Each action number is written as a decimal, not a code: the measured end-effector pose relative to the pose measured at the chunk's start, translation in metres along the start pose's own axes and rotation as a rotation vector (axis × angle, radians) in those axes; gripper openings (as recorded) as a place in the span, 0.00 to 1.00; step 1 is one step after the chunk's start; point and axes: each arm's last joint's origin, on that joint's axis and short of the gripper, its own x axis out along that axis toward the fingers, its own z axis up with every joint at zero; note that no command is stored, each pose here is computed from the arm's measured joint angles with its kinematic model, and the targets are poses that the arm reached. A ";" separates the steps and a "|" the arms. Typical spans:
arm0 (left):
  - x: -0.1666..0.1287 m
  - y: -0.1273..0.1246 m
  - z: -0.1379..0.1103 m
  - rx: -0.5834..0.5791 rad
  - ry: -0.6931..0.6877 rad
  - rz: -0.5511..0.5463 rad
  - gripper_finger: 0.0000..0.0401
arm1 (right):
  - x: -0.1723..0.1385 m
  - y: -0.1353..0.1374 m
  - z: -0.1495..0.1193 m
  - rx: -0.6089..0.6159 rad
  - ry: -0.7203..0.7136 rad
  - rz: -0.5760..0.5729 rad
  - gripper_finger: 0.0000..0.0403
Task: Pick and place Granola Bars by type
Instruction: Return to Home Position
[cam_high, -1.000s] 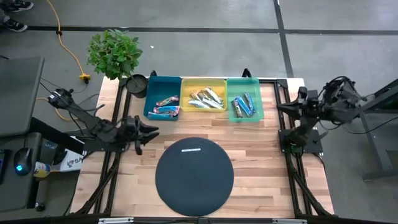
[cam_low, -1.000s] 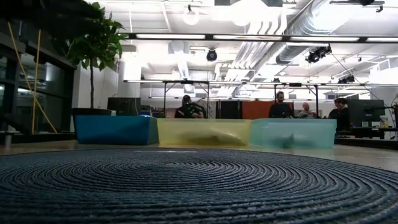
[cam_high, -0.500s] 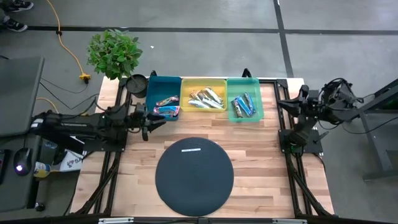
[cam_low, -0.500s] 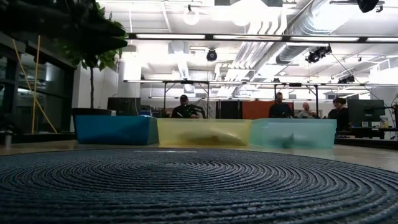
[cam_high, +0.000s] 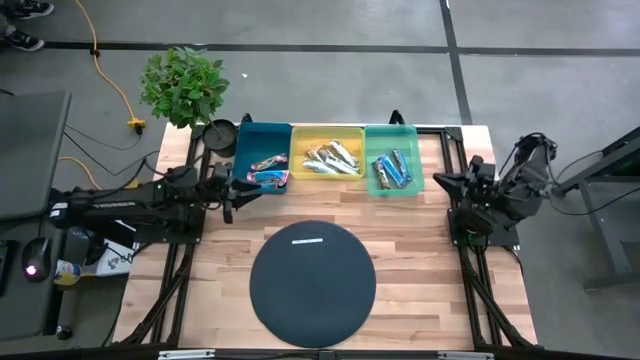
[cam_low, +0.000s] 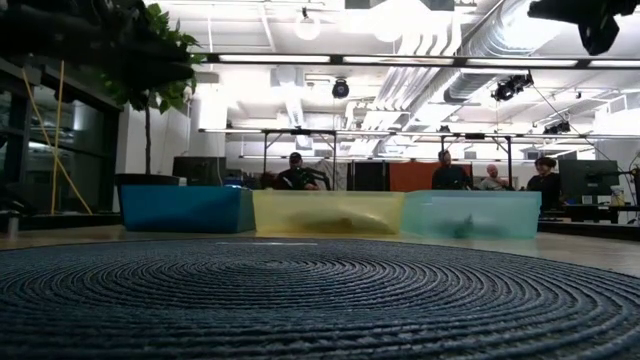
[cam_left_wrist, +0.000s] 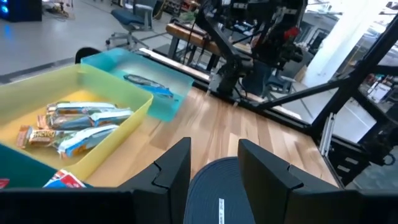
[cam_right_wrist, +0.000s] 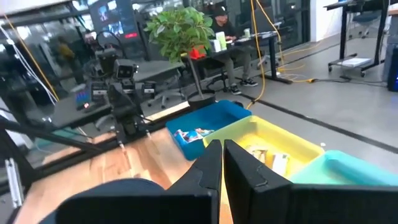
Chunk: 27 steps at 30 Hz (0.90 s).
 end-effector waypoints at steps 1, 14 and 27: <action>-0.003 0.000 0.000 0.000 -0.003 -0.001 0.33 | 0.000 -0.001 -0.003 0.013 -0.007 0.004 0.00; -0.020 0.007 -0.017 -0.054 -0.075 0.008 0.33 | 0.002 -0.008 -0.033 0.098 -0.113 0.105 0.00; -0.014 0.013 -0.033 -0.085 -0.149 0.008 0.33 | 0.023 -0.008 -0.066 0.016 -0.293 0.104 0.00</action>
